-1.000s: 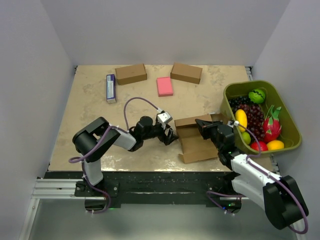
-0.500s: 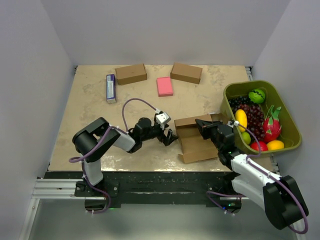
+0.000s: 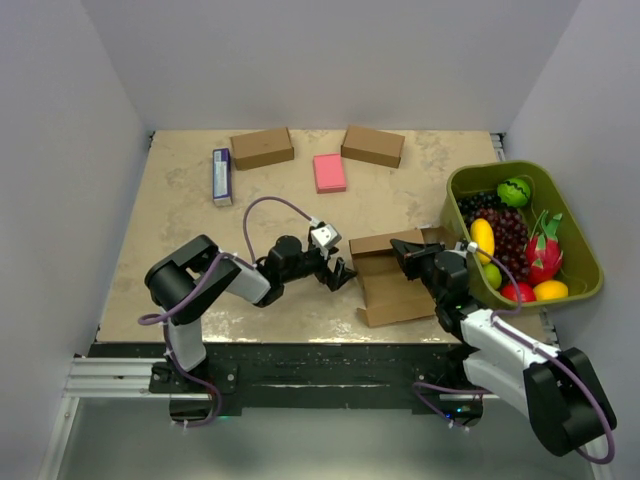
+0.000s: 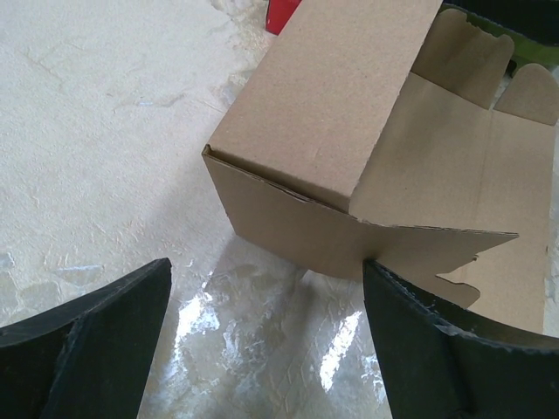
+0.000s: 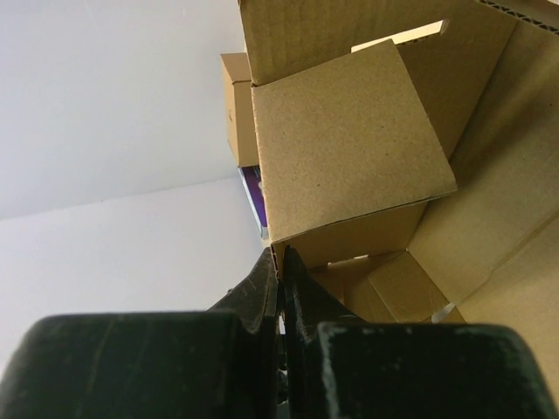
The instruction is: Fold the paper box
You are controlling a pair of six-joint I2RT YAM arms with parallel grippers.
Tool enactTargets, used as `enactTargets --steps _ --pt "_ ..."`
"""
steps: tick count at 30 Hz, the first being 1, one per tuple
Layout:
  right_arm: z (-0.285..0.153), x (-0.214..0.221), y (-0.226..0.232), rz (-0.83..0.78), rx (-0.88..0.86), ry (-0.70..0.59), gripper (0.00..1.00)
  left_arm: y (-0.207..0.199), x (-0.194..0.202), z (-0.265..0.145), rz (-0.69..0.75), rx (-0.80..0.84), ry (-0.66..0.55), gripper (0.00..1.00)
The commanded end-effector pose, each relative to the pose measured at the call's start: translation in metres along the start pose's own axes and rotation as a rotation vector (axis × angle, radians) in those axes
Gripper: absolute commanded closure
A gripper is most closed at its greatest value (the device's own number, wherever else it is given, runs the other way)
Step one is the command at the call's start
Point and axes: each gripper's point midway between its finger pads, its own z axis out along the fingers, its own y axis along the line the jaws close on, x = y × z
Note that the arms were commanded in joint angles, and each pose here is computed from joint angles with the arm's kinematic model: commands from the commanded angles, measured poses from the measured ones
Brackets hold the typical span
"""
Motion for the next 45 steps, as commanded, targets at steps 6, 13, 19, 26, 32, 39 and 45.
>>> enactTargets --steps 6,13,19,26,32,39,45 --pt "-0.003 -0.022 -0.060 -0.053 0.173 -0.108 1.00 0.000 -0.048 -0.003 0.043 -0.022 -0.190 0.06" --pt "-0.002 -0.021 -0.061 -0.054 0.177 -0.102 1.00 -0.009 -0.049 -0.001 0.076 0.014 -0.206 0.05" --pt "-0.002 -0.020 -0.061 -0.054 0.177 -0.100 1.00 -0.012 -0.052 0.002 0.108 0.034 -0.217 0.04" --pt "0.000 -0.021 -0.058 -0.055 0.174 -0.102 1.00 -0.009 -0.045 0.007 0.118 0.000 -0.204 0.00" --pt "0.002 -0.020 -0.062 -0.059 0.185 -0.101 1.00 -0.007 -0.046 0.008 0.130 -0.056 -0.224 0.00" --pt "0.004 -0.018 -0.063 -0.054 0.185 -0.092 1.00 -0.002 -0.049 0.007 0.126 -0.092 -0.248 0.01" --pt "0.003 -0.018 -0.062 -0.052 0.180 -0.091 1.00 0.018 -0.054 0.006 0.071 -0.210 -0.273 0.01"
